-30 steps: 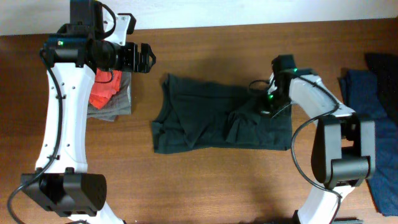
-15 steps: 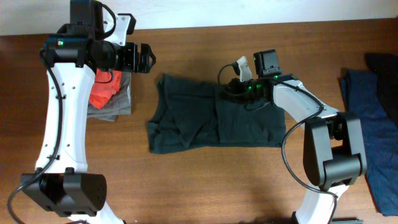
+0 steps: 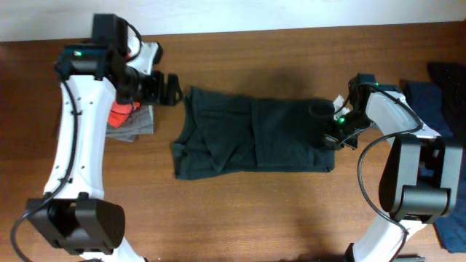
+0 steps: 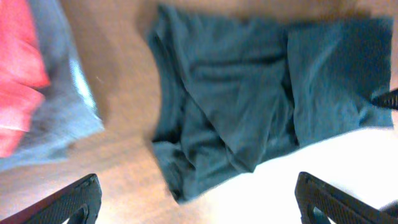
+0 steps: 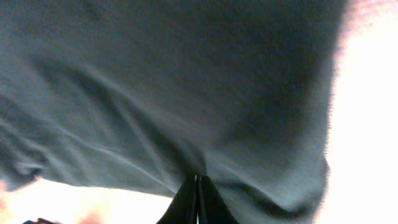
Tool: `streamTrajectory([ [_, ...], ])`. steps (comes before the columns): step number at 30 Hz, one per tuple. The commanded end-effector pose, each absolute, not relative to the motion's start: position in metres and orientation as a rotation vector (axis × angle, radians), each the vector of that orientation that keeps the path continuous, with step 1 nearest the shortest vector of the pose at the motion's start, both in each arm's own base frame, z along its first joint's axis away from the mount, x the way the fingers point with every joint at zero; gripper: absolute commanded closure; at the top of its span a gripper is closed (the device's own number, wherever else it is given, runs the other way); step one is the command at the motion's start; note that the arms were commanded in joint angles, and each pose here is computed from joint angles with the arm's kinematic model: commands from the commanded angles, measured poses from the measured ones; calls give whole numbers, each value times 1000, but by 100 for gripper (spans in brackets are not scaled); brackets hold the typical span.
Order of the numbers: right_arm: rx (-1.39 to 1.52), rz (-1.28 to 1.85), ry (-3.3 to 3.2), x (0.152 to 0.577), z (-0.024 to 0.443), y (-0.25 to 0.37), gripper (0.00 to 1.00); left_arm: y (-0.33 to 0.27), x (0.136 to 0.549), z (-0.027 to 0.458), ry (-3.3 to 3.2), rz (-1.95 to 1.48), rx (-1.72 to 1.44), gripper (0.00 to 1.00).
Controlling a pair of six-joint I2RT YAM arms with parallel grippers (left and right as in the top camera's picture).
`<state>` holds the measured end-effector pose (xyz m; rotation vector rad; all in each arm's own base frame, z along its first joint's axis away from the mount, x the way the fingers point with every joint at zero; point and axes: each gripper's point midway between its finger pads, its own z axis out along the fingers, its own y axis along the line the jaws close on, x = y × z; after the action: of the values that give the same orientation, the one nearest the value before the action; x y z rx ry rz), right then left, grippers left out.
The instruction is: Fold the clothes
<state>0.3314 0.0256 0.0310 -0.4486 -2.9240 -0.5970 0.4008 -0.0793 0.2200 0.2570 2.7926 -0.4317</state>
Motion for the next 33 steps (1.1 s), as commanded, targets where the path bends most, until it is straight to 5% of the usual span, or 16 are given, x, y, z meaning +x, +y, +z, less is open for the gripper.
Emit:
streamTrajectory([
  [1,-383,-476,-2915,309,26,24,95,-105,380,194,2846,-541,342,1],
  [6,-395,-484,-2841,284,6,43,94,-118,359,155,2939,-562,386,1],
  [9,-130,-800,-2849,290,15,82,95,-118,352,138,2970,-566,388,1],
  [14,-36,-904,-2918,311,36,86,94,-118,352,133,2974,-565,387,1],
  [19,129,-940,-3073,332,87,75,83,-113,353,123,2981,-513,385,1],
  [24,212,-946,-3209,339,134,73,55,-112,355,82,2972,-513,314,1],
  [33,212,-854,-3241,329,144,65,53,-80,341,34,3004,-673,-34,1],
])
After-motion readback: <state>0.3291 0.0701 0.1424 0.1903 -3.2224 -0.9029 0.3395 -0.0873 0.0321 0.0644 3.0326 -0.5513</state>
